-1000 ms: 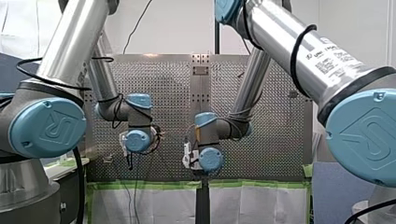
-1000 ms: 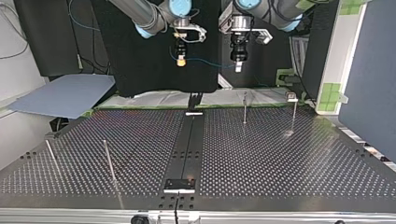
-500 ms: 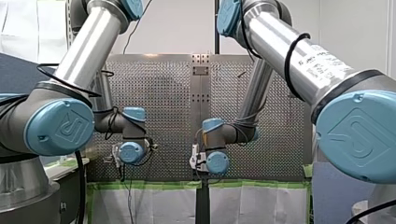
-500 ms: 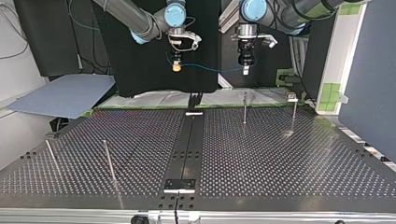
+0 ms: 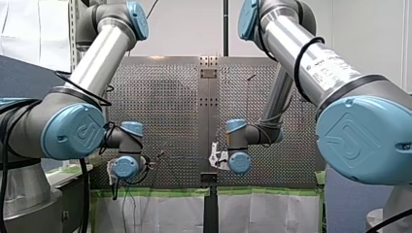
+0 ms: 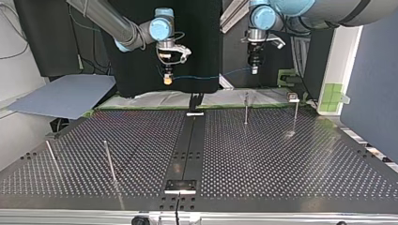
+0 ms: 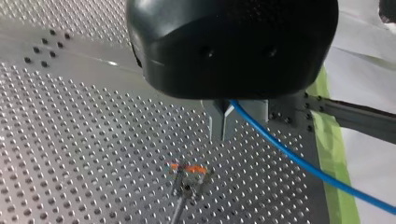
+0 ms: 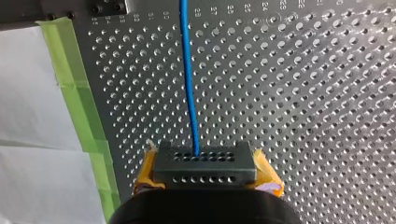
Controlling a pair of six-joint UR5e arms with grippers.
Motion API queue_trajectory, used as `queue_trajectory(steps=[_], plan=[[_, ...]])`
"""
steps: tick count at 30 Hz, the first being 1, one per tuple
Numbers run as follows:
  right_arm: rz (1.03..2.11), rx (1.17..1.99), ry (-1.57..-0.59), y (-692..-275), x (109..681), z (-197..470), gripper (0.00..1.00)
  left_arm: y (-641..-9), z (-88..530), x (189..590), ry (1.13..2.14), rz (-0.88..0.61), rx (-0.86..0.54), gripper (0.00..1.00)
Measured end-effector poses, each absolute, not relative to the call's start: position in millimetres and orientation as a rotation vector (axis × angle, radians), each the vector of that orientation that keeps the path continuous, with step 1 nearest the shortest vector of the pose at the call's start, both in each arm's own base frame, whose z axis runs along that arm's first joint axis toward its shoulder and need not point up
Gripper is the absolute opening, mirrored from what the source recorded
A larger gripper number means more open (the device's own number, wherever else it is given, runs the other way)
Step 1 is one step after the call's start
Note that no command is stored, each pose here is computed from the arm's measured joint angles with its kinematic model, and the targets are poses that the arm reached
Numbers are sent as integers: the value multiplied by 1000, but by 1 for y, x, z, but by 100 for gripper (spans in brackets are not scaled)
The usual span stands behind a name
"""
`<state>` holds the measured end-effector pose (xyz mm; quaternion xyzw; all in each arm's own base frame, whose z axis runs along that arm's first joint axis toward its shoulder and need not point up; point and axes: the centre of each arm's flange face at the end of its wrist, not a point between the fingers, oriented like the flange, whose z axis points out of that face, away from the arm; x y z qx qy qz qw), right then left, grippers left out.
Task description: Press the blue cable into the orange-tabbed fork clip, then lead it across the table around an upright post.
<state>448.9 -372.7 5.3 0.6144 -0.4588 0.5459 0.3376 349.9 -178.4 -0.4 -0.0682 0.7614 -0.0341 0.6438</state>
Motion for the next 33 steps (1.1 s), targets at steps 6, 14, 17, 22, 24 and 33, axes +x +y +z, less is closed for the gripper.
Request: queue_trajectory(steps=[6,14,17,22,24,33], plan=[[1430,1660,-1152,-384,454,0,0,-178,-3,352,1756,-106,-133,1],[1454,1678,-1124,-398,458,1,0,-186,0,372,1761,-158,-97,1],[1453,1672,-1127,-406,456,1,0,-188,2,384,1755,-171,-101,1],[1435,1670,-1141,-419,450,-4,0,-189,5,408,1728,-189,-129,1],[1429,1674,-1141,-423,448,-7,0,-189,3,415,1726,-186,-135,1],[1388,1723,-1102,-430,445,-24,0,-168,-21,433,1729,-113,-215,1]])
